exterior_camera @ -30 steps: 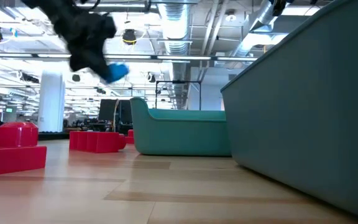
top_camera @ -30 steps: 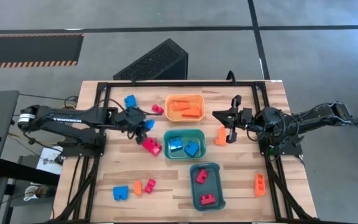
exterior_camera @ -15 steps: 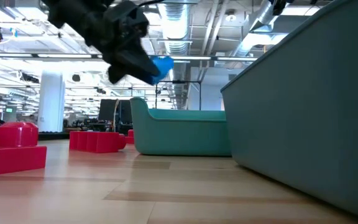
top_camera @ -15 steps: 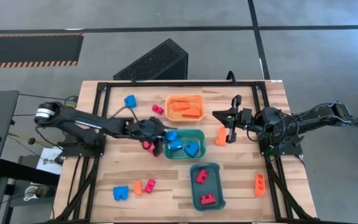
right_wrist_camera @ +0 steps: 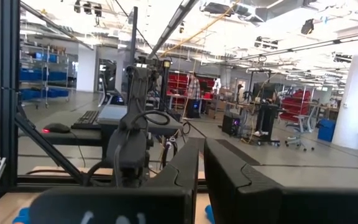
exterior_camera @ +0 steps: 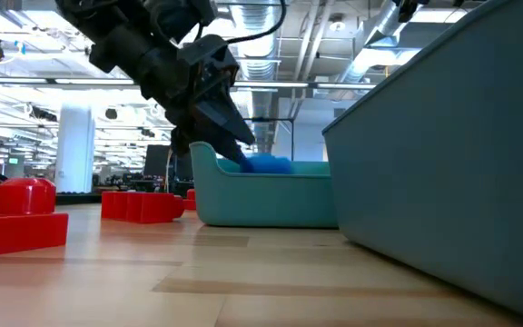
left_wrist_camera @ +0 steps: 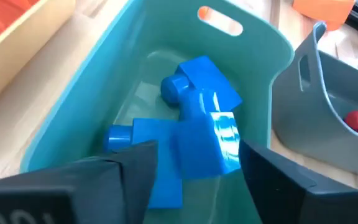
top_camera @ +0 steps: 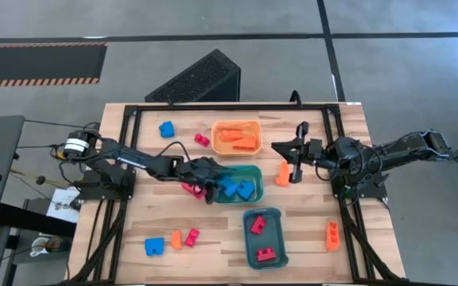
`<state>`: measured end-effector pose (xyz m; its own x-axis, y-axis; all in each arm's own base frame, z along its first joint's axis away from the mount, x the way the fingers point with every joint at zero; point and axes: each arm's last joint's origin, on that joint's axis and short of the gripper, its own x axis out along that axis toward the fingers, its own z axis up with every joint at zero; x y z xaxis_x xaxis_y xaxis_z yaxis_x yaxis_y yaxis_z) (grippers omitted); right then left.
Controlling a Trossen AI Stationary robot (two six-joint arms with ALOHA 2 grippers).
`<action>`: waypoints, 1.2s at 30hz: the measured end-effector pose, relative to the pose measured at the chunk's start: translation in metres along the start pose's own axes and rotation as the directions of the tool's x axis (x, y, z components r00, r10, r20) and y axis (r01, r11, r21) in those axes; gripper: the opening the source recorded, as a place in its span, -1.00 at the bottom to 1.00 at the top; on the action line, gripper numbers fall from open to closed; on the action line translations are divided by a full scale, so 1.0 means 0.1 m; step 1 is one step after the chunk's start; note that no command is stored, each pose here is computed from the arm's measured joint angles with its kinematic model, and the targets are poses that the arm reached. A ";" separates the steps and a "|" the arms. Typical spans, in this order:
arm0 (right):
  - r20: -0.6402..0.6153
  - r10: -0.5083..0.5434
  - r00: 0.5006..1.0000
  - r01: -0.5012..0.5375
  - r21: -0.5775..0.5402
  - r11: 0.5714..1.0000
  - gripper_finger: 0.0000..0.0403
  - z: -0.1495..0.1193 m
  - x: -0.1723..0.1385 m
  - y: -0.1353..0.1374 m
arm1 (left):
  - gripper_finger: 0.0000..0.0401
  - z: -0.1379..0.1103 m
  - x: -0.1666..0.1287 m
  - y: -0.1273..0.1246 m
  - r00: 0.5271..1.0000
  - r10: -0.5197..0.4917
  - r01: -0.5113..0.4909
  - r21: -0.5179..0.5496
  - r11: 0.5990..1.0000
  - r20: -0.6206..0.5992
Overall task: Sort & place blocks by color
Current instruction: Put the blue game piece into the green bin, then put the orange game piece into the orange bin
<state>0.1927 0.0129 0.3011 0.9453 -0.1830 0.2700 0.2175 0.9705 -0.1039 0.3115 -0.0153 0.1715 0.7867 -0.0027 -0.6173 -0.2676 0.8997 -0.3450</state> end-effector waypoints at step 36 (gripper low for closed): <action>-0.047 -0.005 0.999 0.004 -0.016 1.000 -0.75 -0.05 0.00 -0.01 | 0.19 0.00 -1.11 0.02 0.774 -0.100 0.002 0.156 0.988 0.625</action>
<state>0.1939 0.0113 0.2966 0.9546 -0.1949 0.2255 0.2254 0.9671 -0.1180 0.2233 -0.0133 0.2397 0.9835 0.1806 -0.0008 -0.1759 0.9567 -0.2321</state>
